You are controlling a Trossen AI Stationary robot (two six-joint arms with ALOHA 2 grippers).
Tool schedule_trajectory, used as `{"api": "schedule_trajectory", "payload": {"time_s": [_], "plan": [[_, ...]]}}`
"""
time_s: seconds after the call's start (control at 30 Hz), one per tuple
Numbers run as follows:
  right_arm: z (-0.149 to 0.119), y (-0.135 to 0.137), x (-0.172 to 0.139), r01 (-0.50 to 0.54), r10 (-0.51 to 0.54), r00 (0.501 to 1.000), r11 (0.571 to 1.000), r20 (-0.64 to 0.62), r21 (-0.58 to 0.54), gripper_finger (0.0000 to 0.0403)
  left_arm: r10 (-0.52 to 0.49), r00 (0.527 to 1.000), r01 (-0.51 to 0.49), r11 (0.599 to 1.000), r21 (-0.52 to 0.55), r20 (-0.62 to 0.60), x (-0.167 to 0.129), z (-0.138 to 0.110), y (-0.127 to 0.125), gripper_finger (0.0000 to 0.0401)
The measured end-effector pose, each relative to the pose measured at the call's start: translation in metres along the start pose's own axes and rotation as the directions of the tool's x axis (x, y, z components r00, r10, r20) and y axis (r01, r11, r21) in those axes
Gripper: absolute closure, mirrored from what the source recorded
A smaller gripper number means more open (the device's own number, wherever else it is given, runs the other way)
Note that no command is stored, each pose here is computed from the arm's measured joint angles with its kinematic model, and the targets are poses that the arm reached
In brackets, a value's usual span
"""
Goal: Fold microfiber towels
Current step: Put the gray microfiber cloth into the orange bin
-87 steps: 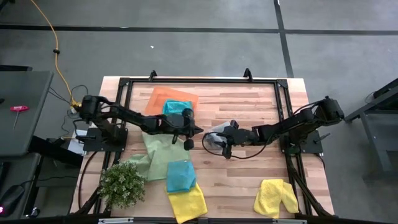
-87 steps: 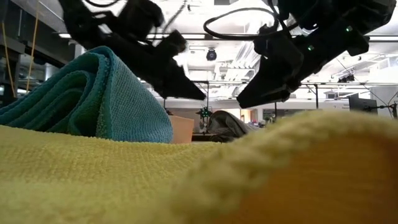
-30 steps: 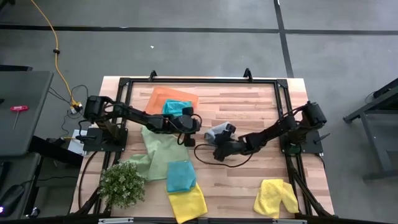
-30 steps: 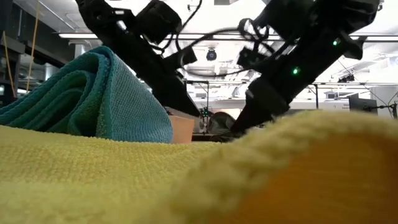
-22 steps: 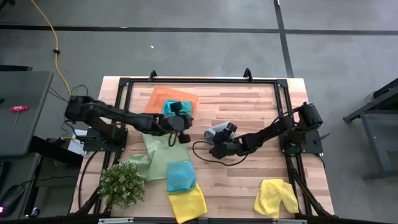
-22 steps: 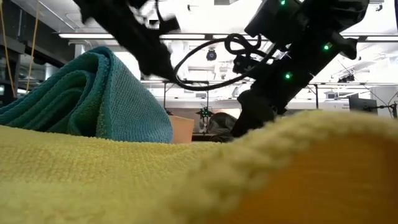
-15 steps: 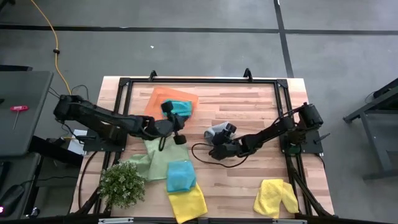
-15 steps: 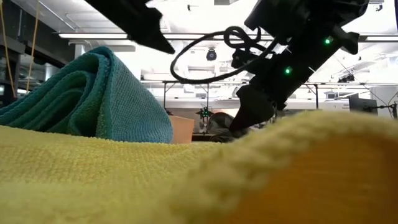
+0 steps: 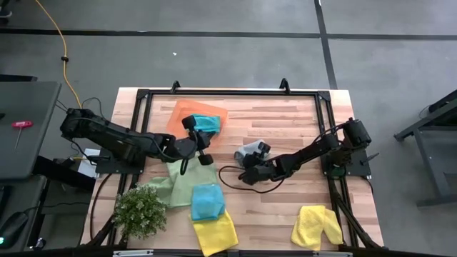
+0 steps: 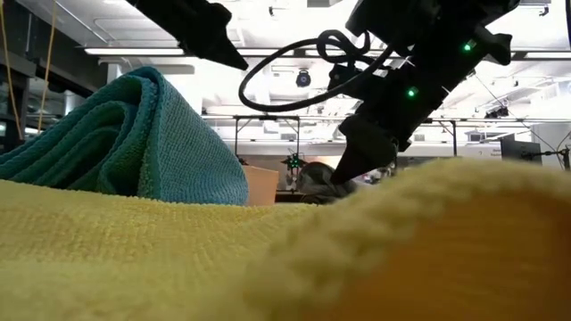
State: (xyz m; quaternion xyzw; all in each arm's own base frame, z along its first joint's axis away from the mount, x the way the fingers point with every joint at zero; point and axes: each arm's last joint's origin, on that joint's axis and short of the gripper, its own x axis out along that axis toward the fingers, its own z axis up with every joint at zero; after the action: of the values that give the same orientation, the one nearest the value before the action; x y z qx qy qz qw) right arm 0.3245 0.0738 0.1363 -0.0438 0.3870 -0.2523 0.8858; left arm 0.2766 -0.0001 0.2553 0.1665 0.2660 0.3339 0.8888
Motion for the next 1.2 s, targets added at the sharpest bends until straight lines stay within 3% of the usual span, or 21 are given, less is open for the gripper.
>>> {"api": "schedule_trajectory", "payload": {"time_s": [0.53,0.73,0.93,1.2], "plan": [[-0.003,0.0,0.0,-0.04,0.038,0.999,0.998,-0.04,-0.055,0.0329,-0.026,1.0,0.026,0.998,-0.055,-0.008,0.006,-0.001,0.005,0.0401],[-0.004,-0.002,-0.003,-0.063,0.057,0.995,0.995,-0.076,-0.074,0.0329,-0.114,0.993,0.114,0.982,-0.15,0.009,0.034,-0.016,0.009,0.0401],[0.003,-0.008,-0.013,-0.079,0.075,0.995,0.995,-0.07,-0.062,0.0329,-0.324,0.945,0.326,0.911,-0.251,0.052,0.07,-0.041,0.005,0.0401],[0.011,-0.013,-0.024,-0.121,0.119,0.992,0.991,-0.042,-0.06,0.0329,-0.423,0.906,0.415,0.873,-0.254,0.025,0.103,-0.058,-0.023,0.0401]]}}
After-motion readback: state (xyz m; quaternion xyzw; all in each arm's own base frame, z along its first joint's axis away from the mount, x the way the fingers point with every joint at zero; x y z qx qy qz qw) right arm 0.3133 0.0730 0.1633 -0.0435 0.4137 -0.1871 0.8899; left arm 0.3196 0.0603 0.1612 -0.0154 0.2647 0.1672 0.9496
